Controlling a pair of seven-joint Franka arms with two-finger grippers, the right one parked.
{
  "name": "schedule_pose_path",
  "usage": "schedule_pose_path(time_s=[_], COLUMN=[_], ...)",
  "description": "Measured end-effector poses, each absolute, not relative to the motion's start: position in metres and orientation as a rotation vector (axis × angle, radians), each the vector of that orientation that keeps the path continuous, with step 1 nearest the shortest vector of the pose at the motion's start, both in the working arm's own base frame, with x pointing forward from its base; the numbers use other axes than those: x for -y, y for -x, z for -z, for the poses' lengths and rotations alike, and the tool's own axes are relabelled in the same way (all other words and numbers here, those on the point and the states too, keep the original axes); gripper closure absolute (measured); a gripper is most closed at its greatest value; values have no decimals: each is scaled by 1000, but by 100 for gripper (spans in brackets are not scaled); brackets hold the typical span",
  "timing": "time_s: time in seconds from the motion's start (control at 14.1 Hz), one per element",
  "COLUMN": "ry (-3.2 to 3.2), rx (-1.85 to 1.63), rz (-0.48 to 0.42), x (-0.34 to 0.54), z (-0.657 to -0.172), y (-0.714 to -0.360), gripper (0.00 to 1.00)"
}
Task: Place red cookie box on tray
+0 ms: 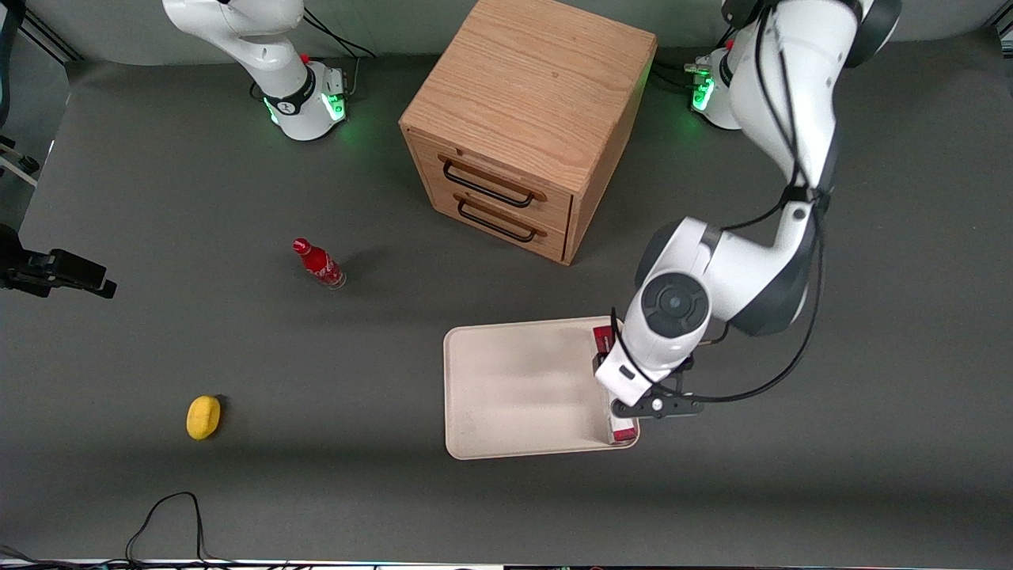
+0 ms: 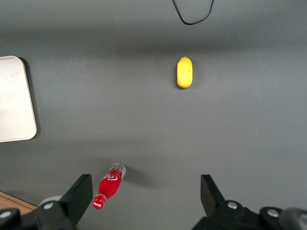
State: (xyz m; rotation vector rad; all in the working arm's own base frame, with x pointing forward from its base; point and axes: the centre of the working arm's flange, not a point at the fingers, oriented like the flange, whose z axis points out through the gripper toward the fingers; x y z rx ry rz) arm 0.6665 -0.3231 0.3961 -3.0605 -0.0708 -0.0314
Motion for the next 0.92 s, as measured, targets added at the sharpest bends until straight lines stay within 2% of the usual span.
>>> schedule_pose_path(time_s=[0.21,0.43,0.92], ry=[3036,3025,3037], rx=[49,-29,-170], rz=[6,9,-55], x=[308,277,116], z=[-490,-549,-571], y=[-634,-609,-590], gripper=[0,0,0])
